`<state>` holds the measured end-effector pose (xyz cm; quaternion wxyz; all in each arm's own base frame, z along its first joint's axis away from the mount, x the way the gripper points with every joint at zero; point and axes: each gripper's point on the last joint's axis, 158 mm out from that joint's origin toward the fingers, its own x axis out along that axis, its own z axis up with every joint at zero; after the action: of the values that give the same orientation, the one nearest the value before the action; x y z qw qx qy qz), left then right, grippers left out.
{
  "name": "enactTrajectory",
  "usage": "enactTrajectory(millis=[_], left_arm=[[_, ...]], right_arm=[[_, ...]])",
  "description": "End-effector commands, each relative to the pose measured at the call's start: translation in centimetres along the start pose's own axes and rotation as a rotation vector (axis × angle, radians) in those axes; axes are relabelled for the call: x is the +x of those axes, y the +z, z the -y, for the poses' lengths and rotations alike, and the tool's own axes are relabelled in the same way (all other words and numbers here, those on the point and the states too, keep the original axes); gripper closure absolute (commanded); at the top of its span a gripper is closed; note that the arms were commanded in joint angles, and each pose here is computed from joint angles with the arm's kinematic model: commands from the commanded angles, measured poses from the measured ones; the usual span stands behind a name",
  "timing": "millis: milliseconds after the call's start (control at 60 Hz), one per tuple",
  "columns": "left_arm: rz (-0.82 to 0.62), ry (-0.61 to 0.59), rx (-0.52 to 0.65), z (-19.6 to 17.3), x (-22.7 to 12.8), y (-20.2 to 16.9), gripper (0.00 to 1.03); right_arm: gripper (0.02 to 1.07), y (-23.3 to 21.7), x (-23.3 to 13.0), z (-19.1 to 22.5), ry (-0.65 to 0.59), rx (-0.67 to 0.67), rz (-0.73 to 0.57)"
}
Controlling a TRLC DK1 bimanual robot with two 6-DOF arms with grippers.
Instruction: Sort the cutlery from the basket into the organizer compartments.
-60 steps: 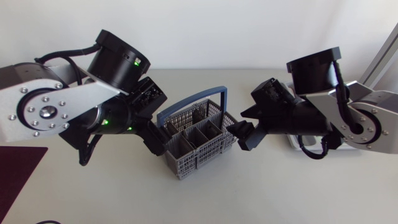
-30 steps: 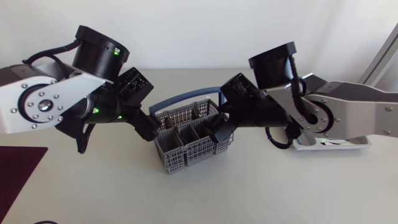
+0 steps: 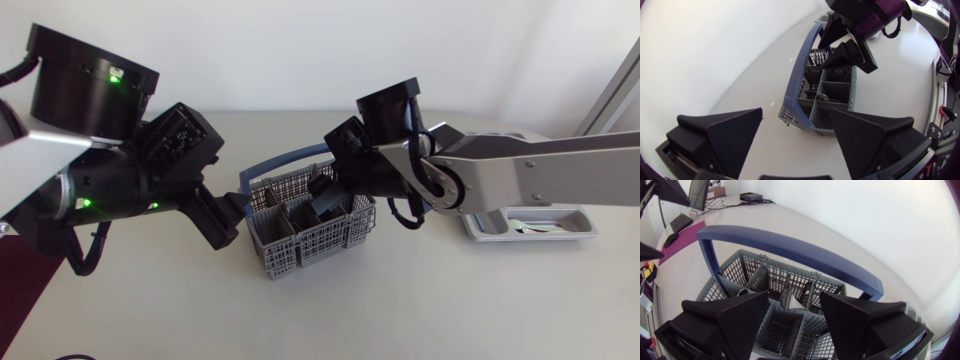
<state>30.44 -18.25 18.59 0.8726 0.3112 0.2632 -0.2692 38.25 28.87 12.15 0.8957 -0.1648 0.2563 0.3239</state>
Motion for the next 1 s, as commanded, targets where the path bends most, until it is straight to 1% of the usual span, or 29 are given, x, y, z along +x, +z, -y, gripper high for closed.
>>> enactTrajectory(millis=[0, 67, 117, 283, 433, 517, 733, 833, 983], left_arm=[[-0.022, -0.022, 0.006, 0.9, 0.1, -1.2, 0.11], [-0.016, -0.024, 0.002, 1.0, 0.0, -1.1, 0.11], [-0.012, -0.029, -0.001, 1.1, -0.1, -1.1, 0.11], [-0.006, -0.035, -0.001, 1.3, -0.2, -1.2, 0.11], [-0.008, -0.041, 0.001, 1.7, -0.1, -1.3, 0.11], [-0.004, -0.039, 0.0, 1.6, -0.1, -1.3, 0.11], [0.001, -0.038, 0.0, 1.7, 0.0, -1.4, 0.11], [0.014, -0.037, 0.002, 1.8, 0.0, -1.1, 0.11], [0.037, -0.043, 0.007, 2.1, 0.1, -0.7, 0.11]], right_arm=[[0.43, 0.4, 1.5, 0.2, -0.016, 0.029, 0.004], [0.48, 0.4, 2.2, 0.2, -0.017, 0.029, -0.006], [0.5, 0.0, 2.7, 0.3, -0.027, 0.037, -0.018], [0.73, -0.1, 3.3, 0.5, -0.032, 0.048, -0.013], [0.99, -0.6, 3.4, 0.3, -0.019, 0.056, -0.021], [1.01, -0.7, 3.1, 0.1, -0.003, 0.057, -0.021], [1.01, -0.7, 1.7, -0.2, 0.021, 0.06, -0.007], [1.01, -0.3, 0.3, -0.7, 0.05, 0.057, 0.016], [1.01, 0.5, -2.9, -1.5, 0.097, 0.041, 0.073]])
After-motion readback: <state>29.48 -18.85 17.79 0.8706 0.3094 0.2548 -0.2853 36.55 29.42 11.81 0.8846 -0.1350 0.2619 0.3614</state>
